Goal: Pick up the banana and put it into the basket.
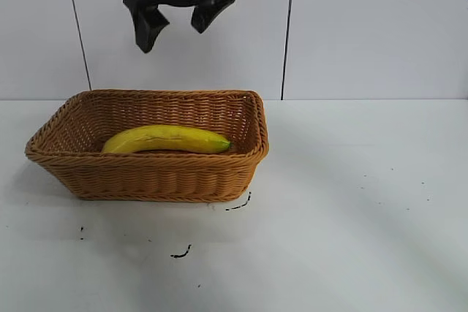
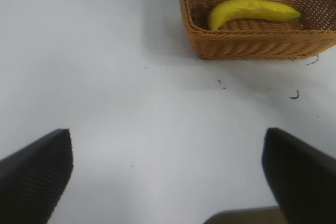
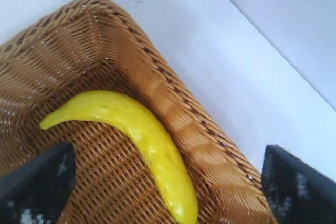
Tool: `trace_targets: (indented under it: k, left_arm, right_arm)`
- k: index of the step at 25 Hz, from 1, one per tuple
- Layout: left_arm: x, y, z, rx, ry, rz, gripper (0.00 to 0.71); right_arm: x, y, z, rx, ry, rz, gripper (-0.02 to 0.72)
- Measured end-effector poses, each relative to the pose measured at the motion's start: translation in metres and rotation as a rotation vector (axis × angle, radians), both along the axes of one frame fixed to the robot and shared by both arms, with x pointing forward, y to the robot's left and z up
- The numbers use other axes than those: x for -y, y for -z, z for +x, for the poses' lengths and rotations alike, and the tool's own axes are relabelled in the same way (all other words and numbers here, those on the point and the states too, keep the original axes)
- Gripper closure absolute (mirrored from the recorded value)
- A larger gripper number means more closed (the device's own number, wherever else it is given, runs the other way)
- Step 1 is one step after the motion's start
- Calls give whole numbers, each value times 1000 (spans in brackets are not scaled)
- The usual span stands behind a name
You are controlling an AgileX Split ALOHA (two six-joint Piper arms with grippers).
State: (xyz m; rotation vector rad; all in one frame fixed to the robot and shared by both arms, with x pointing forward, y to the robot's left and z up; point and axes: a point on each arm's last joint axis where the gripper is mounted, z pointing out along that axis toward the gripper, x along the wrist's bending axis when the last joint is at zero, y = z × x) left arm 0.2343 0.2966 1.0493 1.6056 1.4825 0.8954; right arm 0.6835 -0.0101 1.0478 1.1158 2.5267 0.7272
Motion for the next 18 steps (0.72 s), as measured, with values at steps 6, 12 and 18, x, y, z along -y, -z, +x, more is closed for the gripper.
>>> trace_targets:
  k: [6, 12, 18]
  left_arm:
    - [0, 0, 0, 0, 0, 0, 15]
    - [0, 0, 0, 0, 0, 0, 15]
    - [0, 0, 0, 0, 0, 0, 15]
  right_arm:
    - [71, 2, 36, -49, 196, 6, 14]
    - [164, 2, 68, -55, 411, 21, 14]
    - [226, 6, 79, -69, 535, 19, 14]
